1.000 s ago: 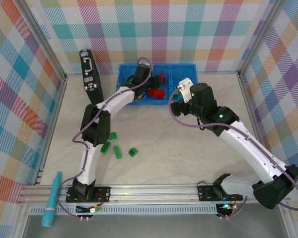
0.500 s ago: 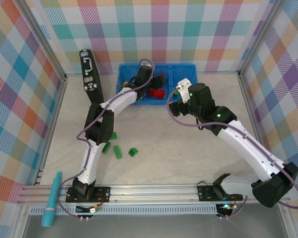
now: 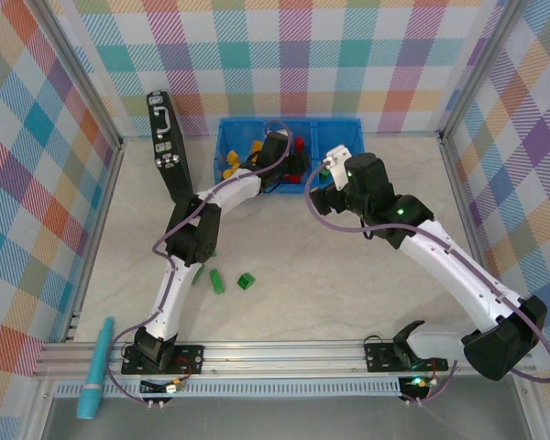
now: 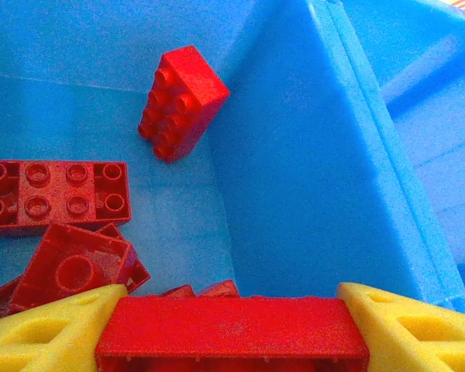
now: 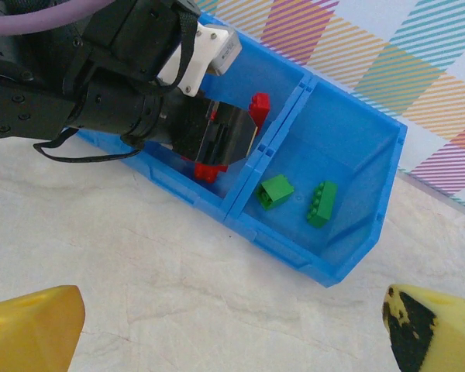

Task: Sort the legos into containers by color
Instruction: Place the lego in the container, then pick up the lego from the middle-left of the table, then place the lego in the container.

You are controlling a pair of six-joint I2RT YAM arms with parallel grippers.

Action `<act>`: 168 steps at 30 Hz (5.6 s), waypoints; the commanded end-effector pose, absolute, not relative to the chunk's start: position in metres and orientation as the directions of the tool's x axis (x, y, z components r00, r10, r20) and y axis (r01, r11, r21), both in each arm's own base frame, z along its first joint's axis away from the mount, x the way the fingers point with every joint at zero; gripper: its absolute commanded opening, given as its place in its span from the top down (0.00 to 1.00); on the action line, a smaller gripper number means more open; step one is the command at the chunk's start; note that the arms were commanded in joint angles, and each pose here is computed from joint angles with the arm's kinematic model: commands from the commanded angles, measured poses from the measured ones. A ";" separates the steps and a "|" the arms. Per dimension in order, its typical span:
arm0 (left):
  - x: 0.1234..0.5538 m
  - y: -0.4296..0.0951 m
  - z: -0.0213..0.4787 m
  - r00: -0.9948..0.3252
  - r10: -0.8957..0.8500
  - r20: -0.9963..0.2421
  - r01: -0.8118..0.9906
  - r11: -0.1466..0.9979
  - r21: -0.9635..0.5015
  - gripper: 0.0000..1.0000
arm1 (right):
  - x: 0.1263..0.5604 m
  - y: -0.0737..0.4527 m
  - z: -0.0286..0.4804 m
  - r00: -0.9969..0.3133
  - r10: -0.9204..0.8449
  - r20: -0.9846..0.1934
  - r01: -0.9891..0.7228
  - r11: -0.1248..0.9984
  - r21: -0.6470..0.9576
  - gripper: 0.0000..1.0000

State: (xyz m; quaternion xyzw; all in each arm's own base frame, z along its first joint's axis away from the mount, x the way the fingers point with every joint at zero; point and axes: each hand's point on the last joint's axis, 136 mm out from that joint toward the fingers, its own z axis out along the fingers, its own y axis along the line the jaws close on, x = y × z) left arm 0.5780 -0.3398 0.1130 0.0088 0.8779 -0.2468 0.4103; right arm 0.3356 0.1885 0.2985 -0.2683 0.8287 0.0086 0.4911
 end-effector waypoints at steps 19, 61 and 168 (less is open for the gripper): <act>0.571 -0.349 0.141 -0.612 -0.197 -0.766 0.234 0.880 -0.414 0.20 | 0.330 0.186 0.311 -0.333 -0.413 -0.847 -0.449 0.860 -0.243 0.01; 0.543 -0.371 0.208 -0.575 -0.225 -0.786 0.352 0.800 -0.486 0.74 | 0.312 0.177 0.327 -0.293 -0.383 -0.876 -0.455 0.862 -0.225 0.01; 0.362 -0.393 0.159 -0.645 0.407 -0.646 0.568 0.821 -0.050 0.70 | 0.307 0.162 0.342 -0.257 -0.374 -0.891 -0.401 0.880 -0.253 0.01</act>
